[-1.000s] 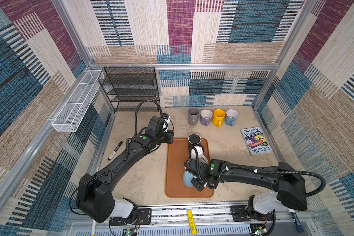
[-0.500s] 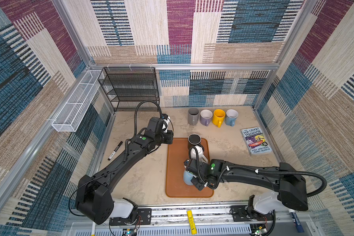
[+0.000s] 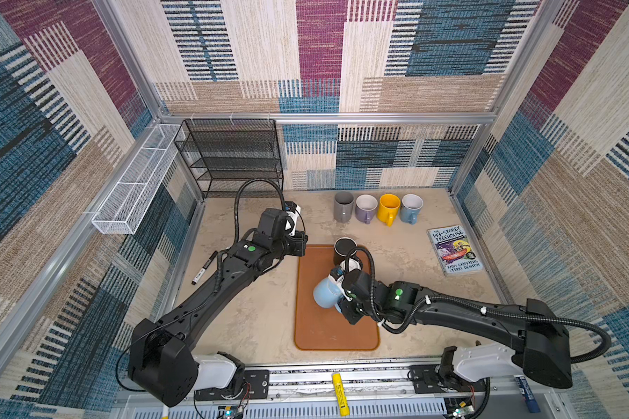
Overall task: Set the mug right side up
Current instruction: 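Carry the light blue mug up toward the far side, tilting it sideways, then hold the blue mug sideways with the right gripper while the left gripper approaches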
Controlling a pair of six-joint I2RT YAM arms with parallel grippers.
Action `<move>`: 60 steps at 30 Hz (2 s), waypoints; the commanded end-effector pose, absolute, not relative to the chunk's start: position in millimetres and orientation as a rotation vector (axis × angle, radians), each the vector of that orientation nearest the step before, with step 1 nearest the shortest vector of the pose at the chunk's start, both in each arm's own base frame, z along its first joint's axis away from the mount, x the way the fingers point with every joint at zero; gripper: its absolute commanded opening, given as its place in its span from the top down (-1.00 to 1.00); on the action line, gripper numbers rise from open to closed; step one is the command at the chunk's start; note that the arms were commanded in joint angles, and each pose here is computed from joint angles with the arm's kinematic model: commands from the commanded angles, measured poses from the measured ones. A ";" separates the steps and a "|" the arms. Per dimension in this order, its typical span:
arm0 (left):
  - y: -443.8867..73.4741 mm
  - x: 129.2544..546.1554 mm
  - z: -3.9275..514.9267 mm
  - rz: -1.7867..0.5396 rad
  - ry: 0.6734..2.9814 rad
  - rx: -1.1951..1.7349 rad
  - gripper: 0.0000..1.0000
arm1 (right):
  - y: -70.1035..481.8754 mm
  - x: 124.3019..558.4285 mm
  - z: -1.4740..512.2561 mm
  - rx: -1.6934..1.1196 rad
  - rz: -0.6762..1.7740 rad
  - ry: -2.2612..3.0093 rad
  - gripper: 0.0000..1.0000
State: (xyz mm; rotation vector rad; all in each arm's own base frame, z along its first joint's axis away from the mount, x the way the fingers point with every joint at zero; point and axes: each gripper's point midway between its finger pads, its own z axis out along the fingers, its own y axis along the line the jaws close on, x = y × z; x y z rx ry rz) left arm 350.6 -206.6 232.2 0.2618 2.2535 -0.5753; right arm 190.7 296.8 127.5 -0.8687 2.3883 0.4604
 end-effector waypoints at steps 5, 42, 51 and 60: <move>-201.7 350.4 244.7 -0.574 2.215 0.229 0.63 | 327.3 220.8 198.1 -0.766 0.760 2.088 0.96; -239.6 319.3 322.1 -1.010 1.926 0.344 0.33 | 288.9 308.8 363.2 -0.701 1.135 1.570 0.99; -252.7 304.2 336.5 -1.135 1.797 0.445 0.35 | 295.4 294.5 379.7 -0.771 1.236 1.484 0.99; -263.3 279.8 358.0 -1.284 1.639 0.557 0.36 | 298.7 277.8 390.8 -0.844 1.315 1.407 0.99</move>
